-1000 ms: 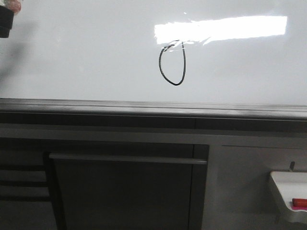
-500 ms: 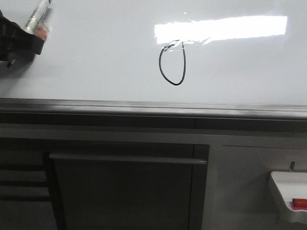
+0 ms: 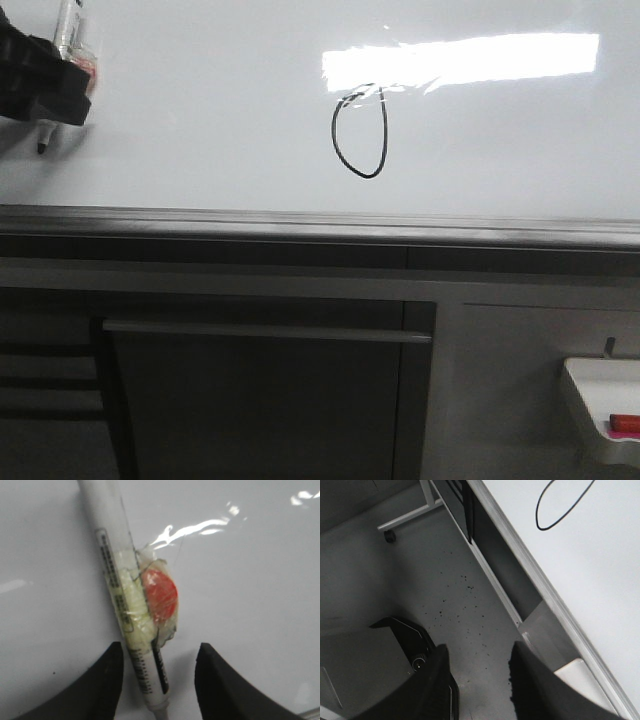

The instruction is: Write number 0 on whiteboard

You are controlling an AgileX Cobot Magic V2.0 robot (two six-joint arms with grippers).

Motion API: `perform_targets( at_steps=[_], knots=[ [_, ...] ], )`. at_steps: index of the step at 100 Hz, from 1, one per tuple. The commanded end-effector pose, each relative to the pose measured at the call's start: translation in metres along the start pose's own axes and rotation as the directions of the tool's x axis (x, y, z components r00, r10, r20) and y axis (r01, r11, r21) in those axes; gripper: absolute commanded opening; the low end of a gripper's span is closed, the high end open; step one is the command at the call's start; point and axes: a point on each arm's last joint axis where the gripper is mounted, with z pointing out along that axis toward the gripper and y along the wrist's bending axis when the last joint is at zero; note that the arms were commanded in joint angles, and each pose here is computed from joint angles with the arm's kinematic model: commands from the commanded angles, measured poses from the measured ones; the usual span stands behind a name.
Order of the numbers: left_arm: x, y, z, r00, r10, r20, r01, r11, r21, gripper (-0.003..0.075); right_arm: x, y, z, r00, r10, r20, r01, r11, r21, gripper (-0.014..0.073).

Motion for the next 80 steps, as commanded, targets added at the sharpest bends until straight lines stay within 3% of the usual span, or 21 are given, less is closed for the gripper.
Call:
perform_targets(
  at_steps=[1,22,36,50,59,80],
  knots=[
    [-0.030,0.004,-0.027,0.993,0.007,0.116,-0.006,1.000,-0.014,0.0314,-0.007,0.005,-0.010,0.997,0.013,0.070,-0.013,1.000,0.006,0.0258],
    [-0.040,0.000,-0.077,0.994,0.037,0.098,-0.042,0.998,0.047,0.0314,-0.006,-0.004,-0.013,0.969,0.228,0.092,-0.237,0.966,0.101,0.0258],
    [-0.038,-0.004,-0.115,0.994,0.083,0.073,-0.088,0.993,0.080,0.0314,0.003,-0.009,-0.025,0.938,0.330,0.110,-0.347,0.899,0.267,0.0258],
    [-0.037,-0.006,-0.151,0.991,0.068,0.114,-0.079,0.993,0.090,0.0314,0.017,-0.002,-0.031,0.898,0.361,0.249,-0.432,0.829,0.355,0.0258],
    [-0.035,-0.006,-0.171,0.988,0.027,0.152,-0.040,0.996,0.083,0.0314,0.034,0.006,-0.027,0.860,0.369,0.353,-0.490,0.790,0.367,0.0258],
    [-0.001,0.000,-0.186,0.985,-0.060,0.161,0.058,0.998,0.015,0.0314,0.073,0.019,-0.010,0.712,0.414,0.567,-0.654,0.685,0.322,0.0258]
  ],
)
